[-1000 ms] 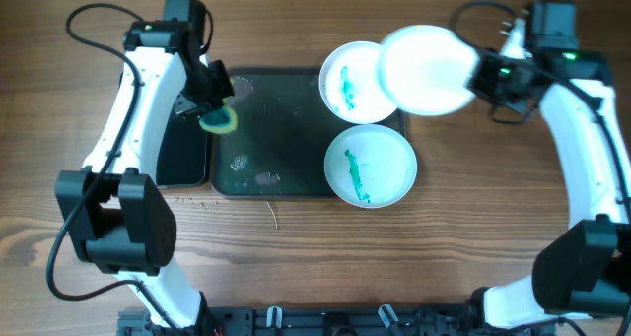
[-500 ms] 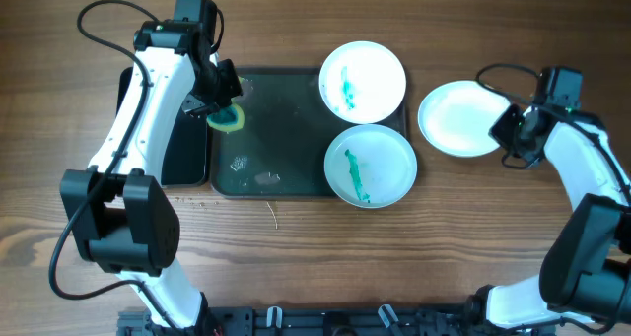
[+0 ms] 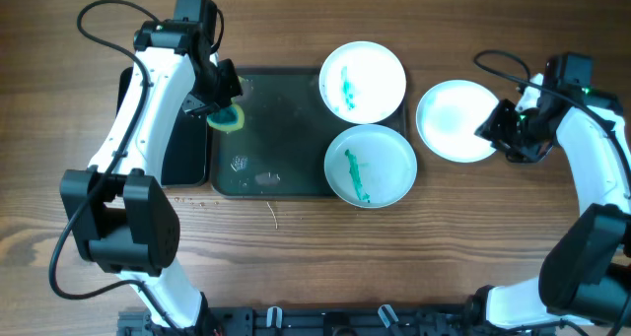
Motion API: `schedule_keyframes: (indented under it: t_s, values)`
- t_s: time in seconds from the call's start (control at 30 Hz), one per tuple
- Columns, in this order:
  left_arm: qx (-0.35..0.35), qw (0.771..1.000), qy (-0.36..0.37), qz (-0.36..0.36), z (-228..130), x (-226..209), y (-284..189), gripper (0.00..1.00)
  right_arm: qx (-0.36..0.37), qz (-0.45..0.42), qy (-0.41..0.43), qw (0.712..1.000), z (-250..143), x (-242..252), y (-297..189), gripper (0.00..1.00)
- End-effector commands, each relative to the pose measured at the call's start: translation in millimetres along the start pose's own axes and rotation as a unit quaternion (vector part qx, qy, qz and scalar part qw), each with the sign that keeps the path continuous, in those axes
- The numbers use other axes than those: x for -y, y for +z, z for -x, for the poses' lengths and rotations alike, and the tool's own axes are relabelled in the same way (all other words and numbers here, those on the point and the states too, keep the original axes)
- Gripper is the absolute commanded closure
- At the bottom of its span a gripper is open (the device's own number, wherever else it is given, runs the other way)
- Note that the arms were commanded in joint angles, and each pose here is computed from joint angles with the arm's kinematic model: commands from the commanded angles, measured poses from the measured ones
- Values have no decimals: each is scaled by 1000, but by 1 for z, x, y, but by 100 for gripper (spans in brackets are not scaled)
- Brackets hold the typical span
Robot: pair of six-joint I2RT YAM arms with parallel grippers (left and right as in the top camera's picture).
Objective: Clean dirty plates on tray and stack at the side
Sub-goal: 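Lower the plate onto the table right of the tray, release, then grasp the rim of the lower pale plate with the right gripper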
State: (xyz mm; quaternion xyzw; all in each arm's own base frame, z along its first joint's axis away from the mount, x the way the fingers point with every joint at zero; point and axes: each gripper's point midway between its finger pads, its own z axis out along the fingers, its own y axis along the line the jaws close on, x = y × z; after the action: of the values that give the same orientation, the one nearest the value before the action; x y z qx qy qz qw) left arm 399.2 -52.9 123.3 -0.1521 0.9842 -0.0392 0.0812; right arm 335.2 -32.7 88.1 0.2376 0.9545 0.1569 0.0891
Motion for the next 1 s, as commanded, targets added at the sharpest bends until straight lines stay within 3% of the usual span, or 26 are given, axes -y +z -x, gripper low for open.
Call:
schedule_keyframes:
  t_s: [0.0,0.23,0.43,0.67,0.87,0.97]
  values:
    - [9,1000,9,-5,5,5,-3,96,-39,84,-91,992,-24,-41,-5,60]
    - [10,1000,9,-6,6,5,-3,96,-75,39,-162,983,-59,-49,24,60]
    - [10,1000,9,-6,6,5,-3,96,-66,-12,-211,975,-76,-51,53,63]
    - [11,1000,9,-6,6,5,-3,96,-59,-12,-230,971,-85,-51,70,64]
    - [11,1000,9,-6,6,5,-3,96,-57,-9,-228,972,-92,-43,83,72]
    - [14,1000,9,-7,8,6,-3,96,-57,-9,-223,973,-93,-42,84,80]
